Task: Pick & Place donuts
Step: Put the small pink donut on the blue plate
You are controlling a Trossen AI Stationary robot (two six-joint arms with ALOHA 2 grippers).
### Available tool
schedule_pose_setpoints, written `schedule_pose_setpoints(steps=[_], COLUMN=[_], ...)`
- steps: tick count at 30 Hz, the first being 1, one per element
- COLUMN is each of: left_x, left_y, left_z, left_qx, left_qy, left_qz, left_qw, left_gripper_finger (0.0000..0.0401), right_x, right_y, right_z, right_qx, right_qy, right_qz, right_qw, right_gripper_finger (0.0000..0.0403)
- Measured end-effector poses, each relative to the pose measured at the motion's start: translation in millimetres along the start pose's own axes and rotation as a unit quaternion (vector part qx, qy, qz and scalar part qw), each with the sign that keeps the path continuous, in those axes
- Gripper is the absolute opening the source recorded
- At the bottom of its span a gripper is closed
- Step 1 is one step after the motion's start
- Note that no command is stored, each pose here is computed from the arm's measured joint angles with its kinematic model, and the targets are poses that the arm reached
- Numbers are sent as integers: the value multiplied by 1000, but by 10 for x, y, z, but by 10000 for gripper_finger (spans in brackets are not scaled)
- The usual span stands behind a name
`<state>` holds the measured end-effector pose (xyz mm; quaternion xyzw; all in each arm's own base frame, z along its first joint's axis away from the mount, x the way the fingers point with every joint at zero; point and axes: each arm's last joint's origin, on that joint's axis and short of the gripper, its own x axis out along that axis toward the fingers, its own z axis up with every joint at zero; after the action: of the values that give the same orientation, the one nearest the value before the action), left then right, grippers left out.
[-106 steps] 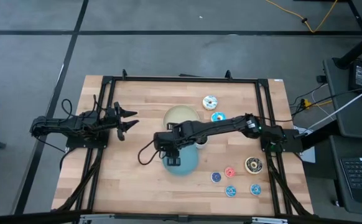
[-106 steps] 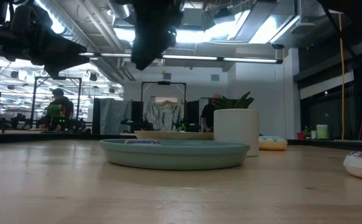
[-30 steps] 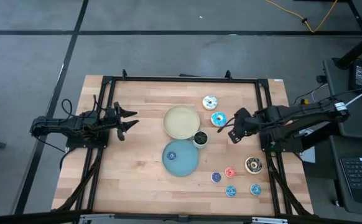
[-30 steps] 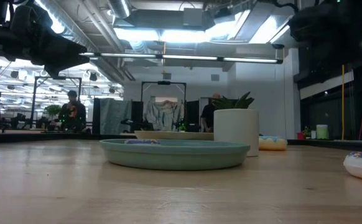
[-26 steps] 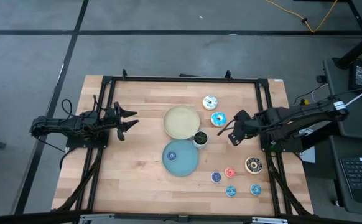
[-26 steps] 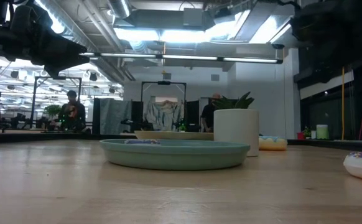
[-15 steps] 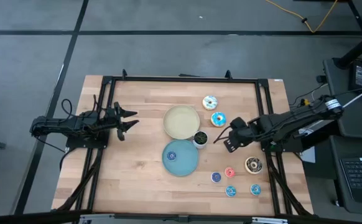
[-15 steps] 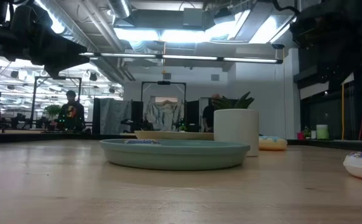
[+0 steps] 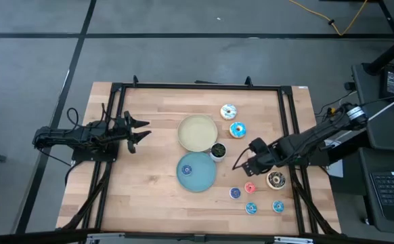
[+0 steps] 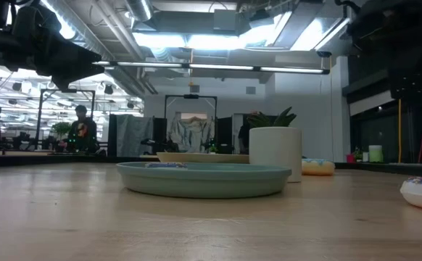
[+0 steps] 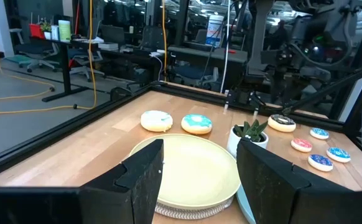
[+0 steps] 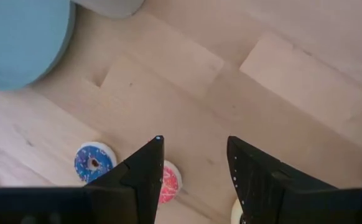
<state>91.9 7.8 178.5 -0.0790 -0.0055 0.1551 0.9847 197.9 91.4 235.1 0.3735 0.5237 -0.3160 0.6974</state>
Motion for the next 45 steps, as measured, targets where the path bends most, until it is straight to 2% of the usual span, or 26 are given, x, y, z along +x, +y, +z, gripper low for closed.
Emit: schedule_pose_setpoints(steps=[22, 35, 45], left_x=[0, 0, 0], left_y=[0, 0, 0], left_z=[0, -1, 0], left_qx=[0, 0, 0], left_qy=[0, 0, 0], left_qz=[0, 0, 0], left_qw=[1000, 1000, 1000], left_gripper_finger=[196, 196, 196], right_x=[151, 380, 559], right_y=[135, 273, 337], right_z=[-440, -696, -768], right_qx=[3, -11, -18], right_qy=[24, 49, 47], right_qz=[-14, -19, -32], right_qw=[1000, 999, 998], right_gripper_finger=[177, 177, 177])
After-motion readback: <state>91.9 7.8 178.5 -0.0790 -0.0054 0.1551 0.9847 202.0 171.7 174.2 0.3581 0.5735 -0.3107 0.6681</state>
